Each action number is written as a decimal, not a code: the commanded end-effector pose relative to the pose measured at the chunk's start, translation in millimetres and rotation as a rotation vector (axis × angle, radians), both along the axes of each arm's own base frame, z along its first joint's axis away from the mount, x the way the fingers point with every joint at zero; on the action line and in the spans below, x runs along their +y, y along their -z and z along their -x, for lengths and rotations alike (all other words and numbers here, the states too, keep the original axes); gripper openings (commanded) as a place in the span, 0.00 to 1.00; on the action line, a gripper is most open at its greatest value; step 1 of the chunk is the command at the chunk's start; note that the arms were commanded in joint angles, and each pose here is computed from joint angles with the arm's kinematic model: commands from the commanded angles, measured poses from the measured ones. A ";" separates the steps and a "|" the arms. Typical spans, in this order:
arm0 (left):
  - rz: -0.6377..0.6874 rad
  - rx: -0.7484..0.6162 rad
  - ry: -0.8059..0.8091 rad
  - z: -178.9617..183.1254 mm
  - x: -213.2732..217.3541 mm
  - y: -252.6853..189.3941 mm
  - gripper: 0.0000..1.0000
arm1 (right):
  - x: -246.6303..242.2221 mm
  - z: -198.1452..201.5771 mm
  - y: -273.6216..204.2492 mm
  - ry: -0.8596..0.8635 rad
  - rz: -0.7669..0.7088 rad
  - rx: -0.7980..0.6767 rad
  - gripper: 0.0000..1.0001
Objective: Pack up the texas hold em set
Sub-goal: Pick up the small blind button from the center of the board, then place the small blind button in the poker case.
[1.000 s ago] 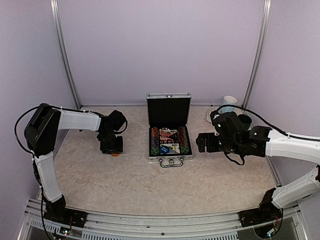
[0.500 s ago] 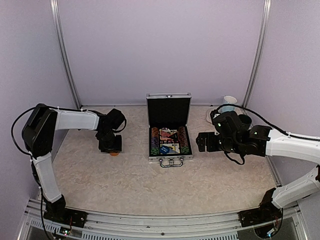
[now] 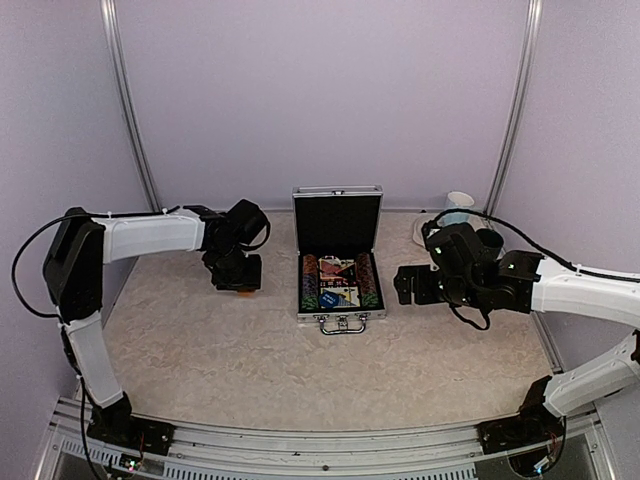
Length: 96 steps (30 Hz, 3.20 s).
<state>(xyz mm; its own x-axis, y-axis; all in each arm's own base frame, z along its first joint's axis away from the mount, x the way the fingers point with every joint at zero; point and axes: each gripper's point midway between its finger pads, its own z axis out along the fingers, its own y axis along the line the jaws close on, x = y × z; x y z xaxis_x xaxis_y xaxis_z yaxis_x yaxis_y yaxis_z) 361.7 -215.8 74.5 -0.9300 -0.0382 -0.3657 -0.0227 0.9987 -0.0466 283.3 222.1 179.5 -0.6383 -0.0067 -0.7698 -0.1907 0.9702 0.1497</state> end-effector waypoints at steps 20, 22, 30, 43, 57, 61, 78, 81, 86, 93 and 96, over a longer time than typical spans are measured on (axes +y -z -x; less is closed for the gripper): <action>0.176 -0.099 0.238 10.9 -162.2 -62.9 0.53 | -43.7 12.8 8.4 0.149 -0.023 0.007 0.99; 0.197 -0.100 0.260 14.4 -177.3 -63.4 0.54 | -46.7 14.2 7.6 0.157 -0.026 0.007 0.99; 0.277 -0.109 0.334 23.8 -230.8 -58.8 0.53 | -52.2 19.1 1.4 0.166 -0.047 0.002 0.99; 0.325 -0.094 0.344 18.6 -259.8 -20.5 0.54 | -59.5 24.9 -4.8 0.175 -0.069 -0.010 0.99; 0.291 -0.103 0.310 5.5 -258.5 2.1 0.54 | -58.0 23.4 -6.4 0.165 -0.059 -0.017 0.99; 0.260 -0.113 0.294 2.9 -252.4 3.5 0.54 | -58.5 23.0 -6.6 0.167 -0.057 -0.020 0.99; 0.262 -0.116 0.280 1.8 -248.2 2.2 0.61 | -55.7 22.7 -2.5 0.155 -0.055 -0.013 0.99; 0.283 -0.124 0.281 4.7 -247.0 -9.3 0.66 | -54.2 22.9 -0.5 0.149 -0.056 -0.008 0.99; 0.300 -0.161 0.307 17.5 -238.9 -41.1 0.74 | -54.4 24.0 0.5 0.140 -0.054 -0.010 0.99; 0.306 -0.206 0.339 43.9 -206.0 -68.6 0.99 | -52.2 26.9 4.3 0.115 -0.065 -0.005 0.99; 0.301 -0.247 0.345 50.3 -188.4 -87.8 0.99 | -49.5 27.1 8.8 0.106 -0.071 0.005 0.99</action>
